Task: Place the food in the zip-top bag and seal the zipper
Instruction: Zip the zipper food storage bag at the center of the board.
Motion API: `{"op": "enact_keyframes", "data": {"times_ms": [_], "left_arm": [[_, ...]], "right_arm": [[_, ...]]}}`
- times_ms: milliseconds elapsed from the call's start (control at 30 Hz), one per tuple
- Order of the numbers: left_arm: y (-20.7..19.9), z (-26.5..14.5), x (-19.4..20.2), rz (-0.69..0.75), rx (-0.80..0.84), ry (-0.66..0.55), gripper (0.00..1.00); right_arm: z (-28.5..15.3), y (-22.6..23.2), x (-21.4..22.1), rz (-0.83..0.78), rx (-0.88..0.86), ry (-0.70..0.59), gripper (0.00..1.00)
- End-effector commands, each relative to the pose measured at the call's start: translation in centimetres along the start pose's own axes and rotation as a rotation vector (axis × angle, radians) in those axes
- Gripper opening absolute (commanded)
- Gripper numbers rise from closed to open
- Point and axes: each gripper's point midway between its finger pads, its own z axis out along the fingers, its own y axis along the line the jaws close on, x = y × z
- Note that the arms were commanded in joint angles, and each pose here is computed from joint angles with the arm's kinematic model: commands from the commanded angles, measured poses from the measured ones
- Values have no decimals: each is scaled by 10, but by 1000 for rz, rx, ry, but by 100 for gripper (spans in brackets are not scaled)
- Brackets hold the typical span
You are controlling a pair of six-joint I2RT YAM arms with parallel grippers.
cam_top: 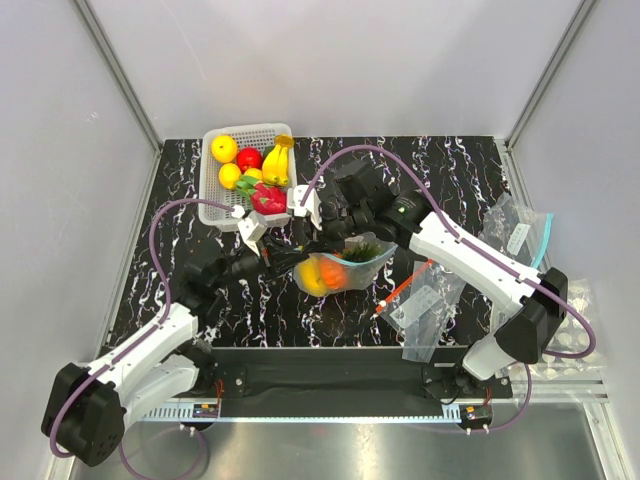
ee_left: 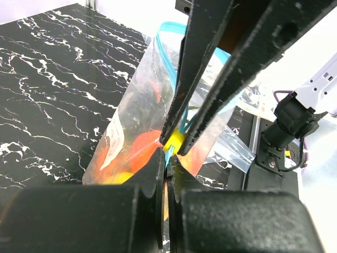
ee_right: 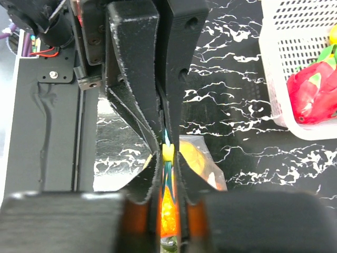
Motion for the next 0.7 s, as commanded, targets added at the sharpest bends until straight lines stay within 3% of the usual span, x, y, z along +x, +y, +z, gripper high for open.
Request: {"op": "enact_keyframes", "data": {"times_ms": [0, 67, 667], "left_arm": [[3, 1, -19, 47, -15, -58, 0], [3, 0, -20, 48, -17, -60, 0], [31, -32, -29, -38, -198, -214, 0]], "right_arm": [[-10, 4, -21, -42, 13, -52, 8], [-9, 3, -20, -39, 13, -45, 0], [-19, -2, -3, 6, 106, -1, 0]]}}
